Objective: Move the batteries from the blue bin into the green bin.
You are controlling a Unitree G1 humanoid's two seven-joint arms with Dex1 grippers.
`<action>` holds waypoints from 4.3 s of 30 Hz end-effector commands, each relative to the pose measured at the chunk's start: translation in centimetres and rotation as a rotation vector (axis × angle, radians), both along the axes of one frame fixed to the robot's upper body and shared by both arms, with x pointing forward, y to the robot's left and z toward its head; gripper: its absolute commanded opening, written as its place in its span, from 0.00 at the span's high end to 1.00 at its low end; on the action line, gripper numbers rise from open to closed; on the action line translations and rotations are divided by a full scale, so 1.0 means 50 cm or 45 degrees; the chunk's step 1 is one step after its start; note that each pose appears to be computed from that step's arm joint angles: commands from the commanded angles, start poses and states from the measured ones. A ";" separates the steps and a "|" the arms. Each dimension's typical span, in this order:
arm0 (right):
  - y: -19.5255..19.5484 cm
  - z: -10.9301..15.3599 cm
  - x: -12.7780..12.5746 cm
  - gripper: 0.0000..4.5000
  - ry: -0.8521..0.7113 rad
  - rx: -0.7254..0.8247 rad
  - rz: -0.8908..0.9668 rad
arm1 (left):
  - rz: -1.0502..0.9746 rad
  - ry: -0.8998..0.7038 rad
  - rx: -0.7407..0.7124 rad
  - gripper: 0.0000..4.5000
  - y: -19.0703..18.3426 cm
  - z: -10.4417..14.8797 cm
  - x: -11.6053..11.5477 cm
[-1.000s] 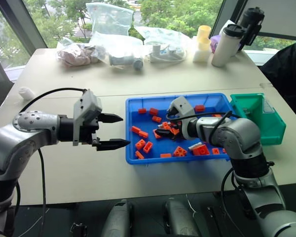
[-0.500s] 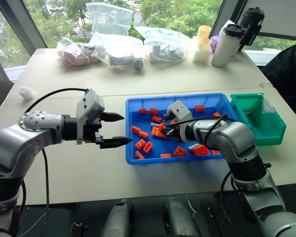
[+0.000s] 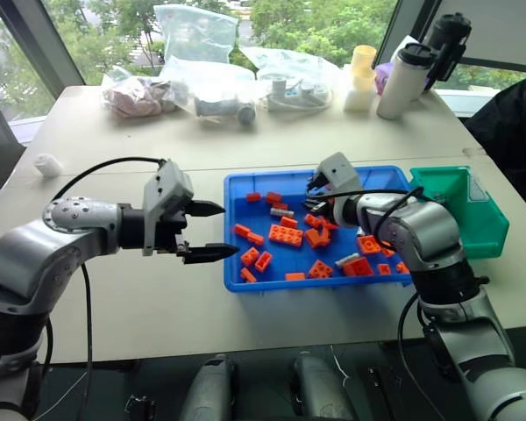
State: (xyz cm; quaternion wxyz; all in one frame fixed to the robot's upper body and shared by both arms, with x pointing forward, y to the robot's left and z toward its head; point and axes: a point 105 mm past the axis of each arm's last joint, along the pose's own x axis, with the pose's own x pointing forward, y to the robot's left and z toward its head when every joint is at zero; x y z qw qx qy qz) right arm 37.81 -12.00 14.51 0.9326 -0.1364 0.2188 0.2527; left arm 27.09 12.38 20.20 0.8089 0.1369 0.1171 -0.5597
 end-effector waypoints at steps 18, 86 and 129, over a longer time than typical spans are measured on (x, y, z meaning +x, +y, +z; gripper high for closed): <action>0.118 -0.025 -0.015 0.01 0.129 0.034 0.273 | 0.005 -0.022 -0.005 0.00 -0.005 -0.001 -0.003; -0.504 0.108 -0.104 0.00 -0.204 0.030 -0.998 | -0.307 -0.132 -0.158 0.00 -0.138 0.022 0.023; -0.153 0.084 -0.202 0.00 0.915 0.078 0.283 | -0.225 -0.127 -0.027 0.00 -0.092 -0.007 0.013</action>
